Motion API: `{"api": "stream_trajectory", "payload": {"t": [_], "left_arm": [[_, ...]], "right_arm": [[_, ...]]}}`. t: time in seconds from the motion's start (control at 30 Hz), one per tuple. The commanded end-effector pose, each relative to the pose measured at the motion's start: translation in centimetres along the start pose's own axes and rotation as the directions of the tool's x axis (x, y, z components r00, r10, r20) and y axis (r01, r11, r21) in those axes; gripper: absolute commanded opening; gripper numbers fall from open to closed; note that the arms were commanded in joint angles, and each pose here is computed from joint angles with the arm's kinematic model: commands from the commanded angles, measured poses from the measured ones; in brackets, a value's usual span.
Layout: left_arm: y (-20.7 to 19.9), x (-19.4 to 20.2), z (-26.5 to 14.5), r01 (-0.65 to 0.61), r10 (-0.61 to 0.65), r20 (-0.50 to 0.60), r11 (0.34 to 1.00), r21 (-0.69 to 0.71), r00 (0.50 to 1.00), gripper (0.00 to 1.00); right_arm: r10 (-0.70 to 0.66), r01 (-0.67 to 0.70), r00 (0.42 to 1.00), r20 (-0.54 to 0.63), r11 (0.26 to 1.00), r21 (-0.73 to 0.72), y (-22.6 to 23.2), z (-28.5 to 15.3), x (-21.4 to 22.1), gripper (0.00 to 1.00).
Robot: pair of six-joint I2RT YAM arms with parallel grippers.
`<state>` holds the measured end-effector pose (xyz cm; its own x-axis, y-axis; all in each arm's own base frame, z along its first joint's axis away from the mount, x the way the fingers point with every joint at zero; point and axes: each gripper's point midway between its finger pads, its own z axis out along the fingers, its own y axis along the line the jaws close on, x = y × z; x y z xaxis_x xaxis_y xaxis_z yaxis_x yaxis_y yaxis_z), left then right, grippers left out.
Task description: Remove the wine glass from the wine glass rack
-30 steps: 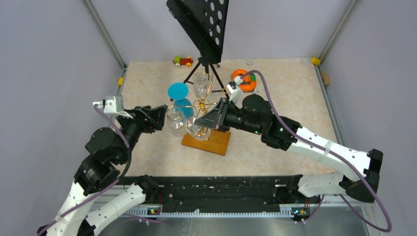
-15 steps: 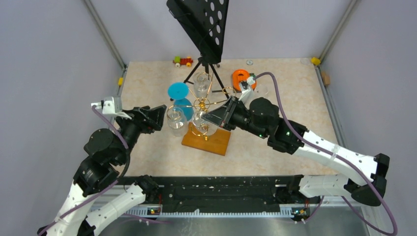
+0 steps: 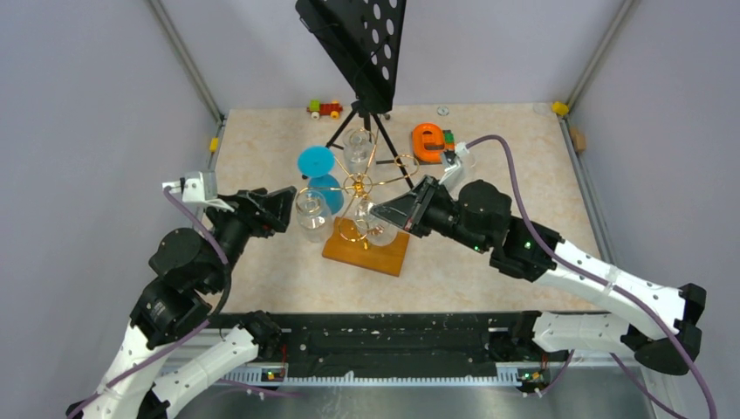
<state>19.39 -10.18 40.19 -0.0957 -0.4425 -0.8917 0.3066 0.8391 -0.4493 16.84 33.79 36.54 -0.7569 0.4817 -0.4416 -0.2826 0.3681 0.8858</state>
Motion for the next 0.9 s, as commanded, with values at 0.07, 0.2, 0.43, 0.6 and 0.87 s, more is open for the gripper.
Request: {"api": "stream_trajectory", "payload": {"t": [0.07, 0.2, 0.43, 0.6, 0.87], "left_arm": [[-1.6, -0.9, 0.6, 0.029, -0.029, 0.014, 0.998, 0.051, 0.999, 0.75], [-3.3, -0.9, 0.8, 0.041, -0.038, -0.023, 0.992, 0.117, 0.999, 0.74], [-7.5, -0.6, 0.9, 0.101, -0.076, -0.093, 0.949, 0.299, 0.993, 0.74], [-12.6, 0.7, -0.2, 0.175, -0.059, -0.231, 0.834, 0.523, 0.971, 0.72], [-14.0, 2.4, 0.0, 0.201, -0.032, -0.285, 0.783, 0.589, 0.958, 0.70]], "right_arm": [[0.084, -0.062, 0.993, 0.087, 0.971, -0.232, 6.4, -4.1, -3.6, 0.00], [0.087, -0.066, 0.994, 0.070, 0.966, -0.251, 7.1, -5.1, -3.6, 0.00], [0.082, -0.078, 0.997, 0.003, 0.954, -0.291, 8.1, -6.4, -2.8, 0.00], [0.082, -0.080, 0.997, -0.005, 0.951, -0.297, 8.2, -7.3, -2.8, 0.00], [0.078, -0.086, 0.996, -0.036, 0.936, -0.340, 8.9, -9.1, -2.7, 0.00]]}}
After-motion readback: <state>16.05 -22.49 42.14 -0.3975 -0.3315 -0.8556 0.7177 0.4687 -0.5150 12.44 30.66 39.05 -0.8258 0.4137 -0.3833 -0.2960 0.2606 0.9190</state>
